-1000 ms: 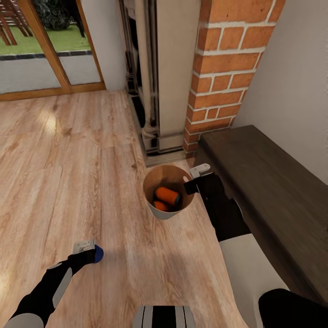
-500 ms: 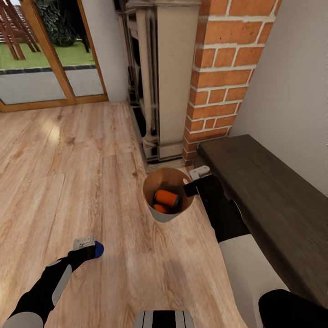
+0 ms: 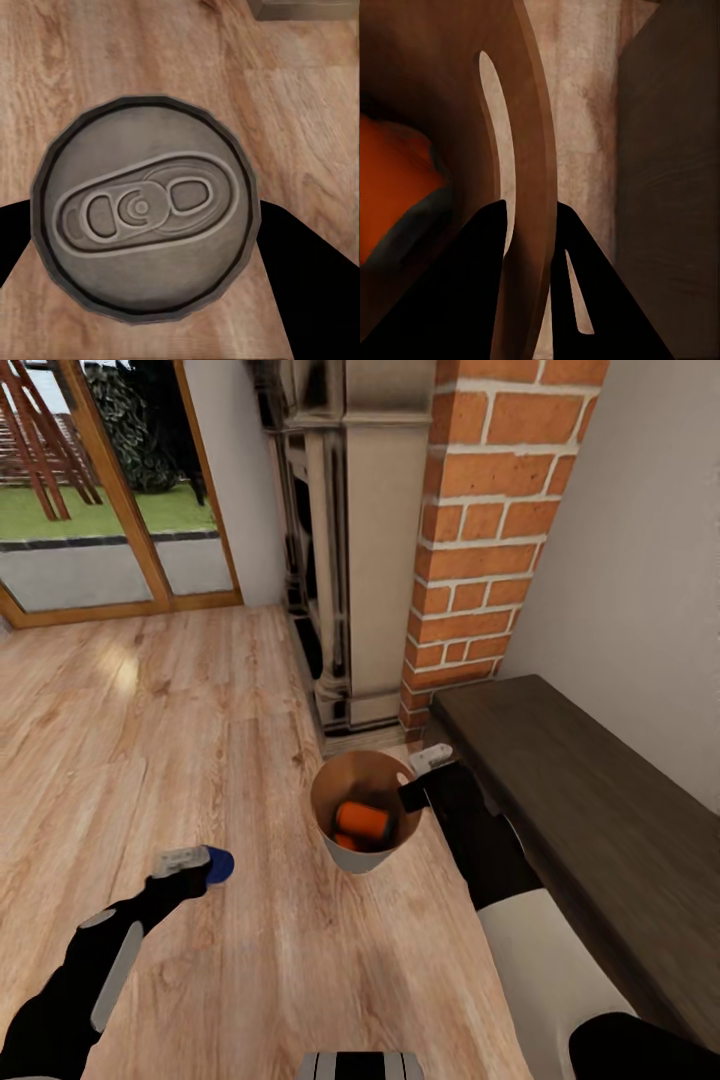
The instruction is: Put the three can of soda from the living room inside the tash can in the kitchen.
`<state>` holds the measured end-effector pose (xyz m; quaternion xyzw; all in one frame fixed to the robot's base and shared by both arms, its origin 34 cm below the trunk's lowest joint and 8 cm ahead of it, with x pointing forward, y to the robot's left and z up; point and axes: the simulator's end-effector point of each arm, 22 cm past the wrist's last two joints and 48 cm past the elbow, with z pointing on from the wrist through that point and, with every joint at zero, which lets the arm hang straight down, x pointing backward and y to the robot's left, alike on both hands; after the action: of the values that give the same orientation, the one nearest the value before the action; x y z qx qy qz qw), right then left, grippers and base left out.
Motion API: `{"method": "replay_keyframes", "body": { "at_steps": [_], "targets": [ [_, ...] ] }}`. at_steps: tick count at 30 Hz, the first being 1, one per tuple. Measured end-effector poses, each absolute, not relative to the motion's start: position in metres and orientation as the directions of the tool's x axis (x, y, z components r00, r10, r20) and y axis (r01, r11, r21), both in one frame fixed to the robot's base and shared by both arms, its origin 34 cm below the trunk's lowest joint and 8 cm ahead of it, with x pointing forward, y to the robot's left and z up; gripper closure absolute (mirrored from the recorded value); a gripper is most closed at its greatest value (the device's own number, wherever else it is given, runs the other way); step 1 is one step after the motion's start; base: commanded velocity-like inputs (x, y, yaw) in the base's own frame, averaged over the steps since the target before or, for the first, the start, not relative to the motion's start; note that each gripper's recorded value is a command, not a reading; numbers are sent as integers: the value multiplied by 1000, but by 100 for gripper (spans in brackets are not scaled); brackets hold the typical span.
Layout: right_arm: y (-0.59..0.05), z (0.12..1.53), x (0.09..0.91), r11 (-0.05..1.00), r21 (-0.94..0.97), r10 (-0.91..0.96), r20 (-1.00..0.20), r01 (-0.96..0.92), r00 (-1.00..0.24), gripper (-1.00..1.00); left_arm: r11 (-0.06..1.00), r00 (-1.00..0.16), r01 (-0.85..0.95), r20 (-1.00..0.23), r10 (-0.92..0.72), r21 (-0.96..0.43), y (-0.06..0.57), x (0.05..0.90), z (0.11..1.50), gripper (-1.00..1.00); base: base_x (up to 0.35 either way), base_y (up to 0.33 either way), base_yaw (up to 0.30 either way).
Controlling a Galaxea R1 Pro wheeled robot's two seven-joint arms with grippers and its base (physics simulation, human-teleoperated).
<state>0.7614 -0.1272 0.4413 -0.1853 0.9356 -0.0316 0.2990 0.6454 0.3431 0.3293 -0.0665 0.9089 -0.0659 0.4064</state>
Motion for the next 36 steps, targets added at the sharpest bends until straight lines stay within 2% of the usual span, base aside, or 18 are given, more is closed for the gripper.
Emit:
{"method": "replay_keyframes", "body": {
  "at_steps": [4,8,19,26,29,36],
  "targets": [
    [-128,422,745,924,-167,-380,-498,-343,-779,100,979,-614,-36,-768,-179,-200,332,644,376,100,0,0,0],
    [-127,420,742,925,-163,-378,-497,-344,-781,100,979,-597,-18,-784,-172,-201,327,650,398,100,0,0,0],
    [-127,402,731,921,-159,-389,-459,-357,-799,100,976,-634,-1,-755,-170,-219,317,646,413,100,0,0,0],
    [-127,387,722,915,-156,-402,-423,-372,-812,100,959,-649,37,-736,-192,-282,299,644,424,100,0,0,0],
    [-126,375,719,909,-161,-417,-411,-385,-811,100,931,-642,90,-735,-218,-354,281,645,435,100,0,0,0],
    [-126,371,718,906,-165,-422,-408,-389,-810,100,915,-635,125,-740,-224,-384,271,645,443,100,0,0,0]
  ]
}}
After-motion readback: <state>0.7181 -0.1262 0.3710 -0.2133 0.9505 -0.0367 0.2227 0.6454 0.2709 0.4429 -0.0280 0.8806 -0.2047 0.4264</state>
